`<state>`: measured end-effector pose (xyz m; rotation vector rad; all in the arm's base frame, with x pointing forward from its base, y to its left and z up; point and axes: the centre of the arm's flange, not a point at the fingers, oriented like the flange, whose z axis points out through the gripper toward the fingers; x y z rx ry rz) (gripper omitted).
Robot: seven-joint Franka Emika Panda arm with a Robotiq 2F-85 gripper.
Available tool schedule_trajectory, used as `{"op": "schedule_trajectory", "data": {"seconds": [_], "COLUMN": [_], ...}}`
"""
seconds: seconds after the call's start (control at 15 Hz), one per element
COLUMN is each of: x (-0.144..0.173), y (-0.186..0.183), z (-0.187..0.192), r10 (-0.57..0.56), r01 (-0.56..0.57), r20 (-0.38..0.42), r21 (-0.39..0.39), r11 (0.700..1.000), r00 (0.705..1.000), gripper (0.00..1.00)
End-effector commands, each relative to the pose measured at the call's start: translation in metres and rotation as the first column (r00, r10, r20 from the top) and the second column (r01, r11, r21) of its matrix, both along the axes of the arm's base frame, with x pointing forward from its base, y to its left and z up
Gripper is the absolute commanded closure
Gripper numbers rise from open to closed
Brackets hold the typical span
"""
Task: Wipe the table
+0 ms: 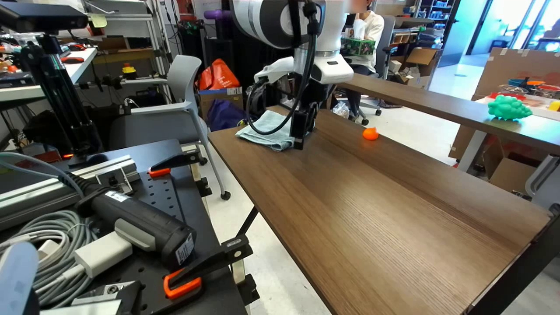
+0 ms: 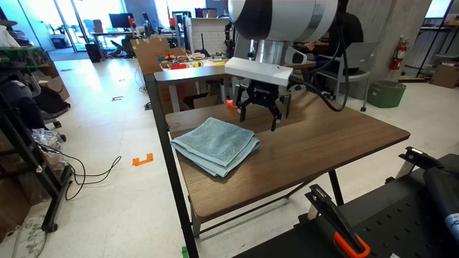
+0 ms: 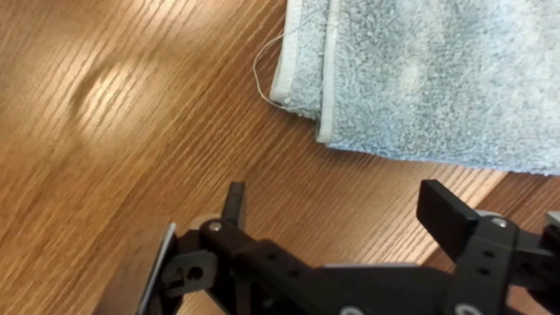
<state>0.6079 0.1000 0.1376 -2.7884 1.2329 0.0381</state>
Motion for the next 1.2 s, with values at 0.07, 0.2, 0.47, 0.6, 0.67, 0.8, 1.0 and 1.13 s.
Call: {"op": "schedule_trajectory", "data": {"seconds": [0.07, 0.2, 0.47, 0.6, 0.67, 0.8, 1.0, 1.13], "x": [0.003, 0.004, 0.024, 0.036, 0.04, 0.046, 0.049, 0.031], "y": [0.013, 0.036, 0.08, 0.098, 0.105, 0.113, 0.115, 0.108], "z": [0.025, 0.031, 0.016, -0.001, -0.01, -0.036, -0.068, -0.052], "r10": [-0.037, -0.023, -0.033, -0.081, -0.106, -0.154, -0.213, -0.2], "r01": [0.035, 0.019, 0.034, 0.085, 0.11, 0.157, 0.211, 0.2], "r20": [0.016, 0.034, -0.014, -0.057, -0.073, -0.084, -0.061, -0.059], "r21": [0.085, 0.096, 0.082, 0.064, 0.054, 0.029, -0.037, -0.006], "r11": [0.996, 0.995, 0.996, 0.994, 0.993, 0.987, 0.977, 0.98], "r00": [0.999, 0.999, 0.999, 0.995, 0.992, 0.985, 0.975, 0.978], "gripper": [0.0, 0.0, 0.0, 0.0, 0.0, 0.0, 0.0, 0.0]}}
